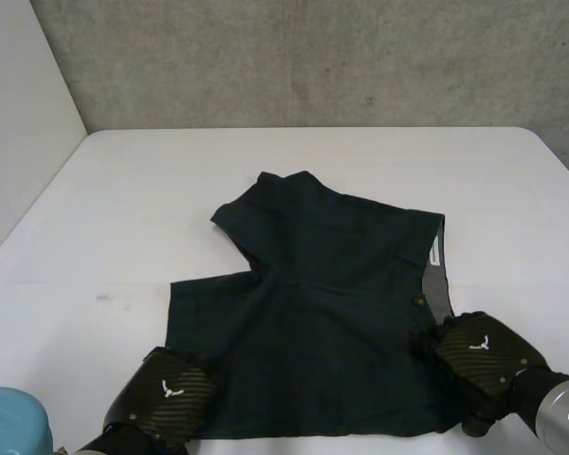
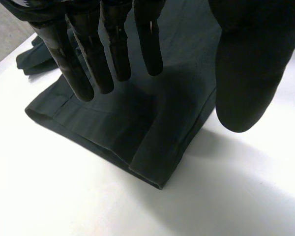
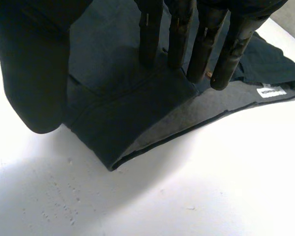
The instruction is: Fold the shorts.
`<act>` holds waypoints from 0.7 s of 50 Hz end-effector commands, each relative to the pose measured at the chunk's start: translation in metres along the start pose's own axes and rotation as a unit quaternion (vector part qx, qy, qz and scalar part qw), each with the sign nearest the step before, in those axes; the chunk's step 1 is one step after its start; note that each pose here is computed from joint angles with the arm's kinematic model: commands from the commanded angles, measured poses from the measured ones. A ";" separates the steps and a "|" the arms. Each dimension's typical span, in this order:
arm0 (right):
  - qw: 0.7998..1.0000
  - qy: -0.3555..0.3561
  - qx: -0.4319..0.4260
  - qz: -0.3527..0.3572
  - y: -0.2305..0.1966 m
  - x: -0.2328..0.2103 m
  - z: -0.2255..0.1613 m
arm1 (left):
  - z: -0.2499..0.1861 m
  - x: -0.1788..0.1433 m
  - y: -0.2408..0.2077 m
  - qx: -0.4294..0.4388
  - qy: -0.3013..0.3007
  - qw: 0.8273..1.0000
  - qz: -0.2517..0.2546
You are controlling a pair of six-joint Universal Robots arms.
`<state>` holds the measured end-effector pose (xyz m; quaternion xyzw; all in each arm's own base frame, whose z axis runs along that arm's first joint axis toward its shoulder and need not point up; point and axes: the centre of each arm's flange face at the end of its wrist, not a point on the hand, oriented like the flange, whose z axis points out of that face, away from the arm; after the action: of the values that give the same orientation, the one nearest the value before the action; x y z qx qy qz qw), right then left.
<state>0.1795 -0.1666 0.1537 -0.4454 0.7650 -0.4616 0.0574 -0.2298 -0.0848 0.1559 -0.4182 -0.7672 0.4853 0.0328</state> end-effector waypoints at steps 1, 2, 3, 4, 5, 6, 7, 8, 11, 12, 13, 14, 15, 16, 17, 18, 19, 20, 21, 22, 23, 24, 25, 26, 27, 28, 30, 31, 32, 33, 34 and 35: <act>1.000 0.002 0.011 -0.011 0.009 -0.003 0.003 | 0.004 0.001 0.007 0.003 -0.006 1.000 0.002; 1.000 0.002 0.012 -0.012 0.009 -0.003 0.003 | 0.005 0.002 0.008 0.005 -0.007 1.000 0.002; 1.000 0.001 0.014 -0.012 0.010 -0.003 0.003 | 0.006 0.002 0.008 0.006 -0.008 1.000 0.003; 1.000 0.000 0.015 -0.014 0.010 -0.003 0.003 | 0.006 0.002 0.009 0.007 -0.009 1.000 0.002; 1.000 -0.001 0.018 -0.014 0.010 -0.004 0.003 | 0.007 0.002 0.009 0.008 -0.009 1.000 0.003; 1.000 -0.003 0.018 -0.015 0.010 -0.004 0.003 | 0.008 0.002 0.009 0.010 -0.010 1.000 0.002; 1.000 -0.003 0.019 -0.015 0.010 -0.004 0.003 | 0.008 0.002 0.009 0.009 -0.010 1.000 0.002; 1.000 -0.004 0.020 -0.015 0.010 -0.004 0.003 | 0.009 0.003 0.010 0.007 -0.010 1.000 0.003; 1.000 -0.002 0.024 -0.018 0.011 -0.004 0.005 | 0.012 0.004 0.012 0.005 -0.009 1.000 0.003; 1.000 0.000 0.025 -0.019 0.011 -0.004 0.006 | 0.013 0.004 0.012 0.005 -0.009 1.000 0.003; 0.999 0.003 0.026 -0.022 0.011 -0.003 0.006 | 0.014 0.004 0.012 0.006 -0.009 1.000 0.003; 0.999 0.004 0.026 -0.023 0.012 -0.003 0.007 | 0.015 0.004 0.012 0.007 -0.010 1.000 0.002; 0.999 0.006 0.027 -0.024 0.012 -0.003 0.007 | 0.016 0.004 0.012 0.009 -0.010 1.000 0.002; 0.999 0.008 0.028 -0.025 0.012 -0.002 0.008 | 0.017 0.004 0.012 0.011 -0.012 1.000 0.002; 0.999 0.011 0.029 -0.027 0.012 -0.001 0.009 | 0.018 0.004 0.012 0.014 -0.012 1.000 0.002; 0.999 0.011 0.028 -0.026 0.013 -0.001 0.009 | 0.020 0.004 0.011 0.016 -0.014 1.000 0.001; 0.999 0.011 0.028 -0.027 0.013 -0.001 0.010 | 0.020 0.004 0.011 0.019 -0.016 1.000 0.001; 0.999 0.010 0.027 -0.026 0.013 -0.001 0.010 | 0.021 0.004 0.011 0.021 -0.016 1.000 0.000; 0.999 0.010 0.026 -0.026 0.014 -0.001 0.011 | 0.022 0.004 0.010 0.023 -0.018 1.000 0.000; 0.999 0.009 0.026 -0.027 0.014 -0.001 0.011 | 0.022 0.004 0.010 0.023 -0.018 1.000 0.001; 0.999 0.009 0.026 -0.028 0.014 -0.001 0.011 | 0.022 0.004 0.010 0.024 -0.018 1.000 0.000; 0.999 0.010 0.025 -0.029 0.014 -0.001 0.011 | 0.022 0.004 0.010 0.025 -0.019 1.000 0.001; 0.999 0.010 0.025 -0.032 0.014 -0.001 0.011 | 0.022 0.004 0.010 0.025 -0.019 1.000 0.001; 0.999 0.010 0.025 -0.033 0.014 -0.001 0.011 | 0.023 0.003 0.009 0.026 -0.019 0.999 0.001; 0.999 0.010 0.024 -0.033 0.015 -0.001 0.011 | 0.023 0.003 0.009 0.025 -0.019 0.999 0.001; 0.999 0.011 0.023 -0.032 0.015 -0.001 0.011 | 0.023 0.003 0.008 0.027 -0.020 0.999 0.002; 0.999 0.010 0.021 -0.030 0.015 0.000 0.010 | 0.023 0.003 0.007 0.029 -0.019 0.999 0.003; 0.999 0.011 0.020 -0.030 0.015 0.000 0.010 | 0.023 0.002 0.006 0.031 -0.021 0.999 0.003; 0.999 0.011 0.020 -0.030 0.015 0.000 0.010 | 0.024 0.002 0.005 0.033 -0.022 0.999 0.003; 0.999 0.011 0.020 -0.029 0.014 0.001 0.010 | 0.025 0.000 0.002 0.037 -0.025 0.999 0.003; 0.999 0.010 0.018 -0.027 0.014 0.001 0.010 | 0.026 -0.001 0.000 0.040 -0.026 0.999 0.003; 0.999 0.009 0.017 -0.025 0.014 0.001 0.010 | 0.026 -0.002 -0.001 0.041 -0.028 0.999 0.002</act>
<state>0.1754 -0.1709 0.1365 -0.4624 0.7412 -0.4846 0.0445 -0.2381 -0.0988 0.1374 -0.4085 -0.7519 0.5167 0.0284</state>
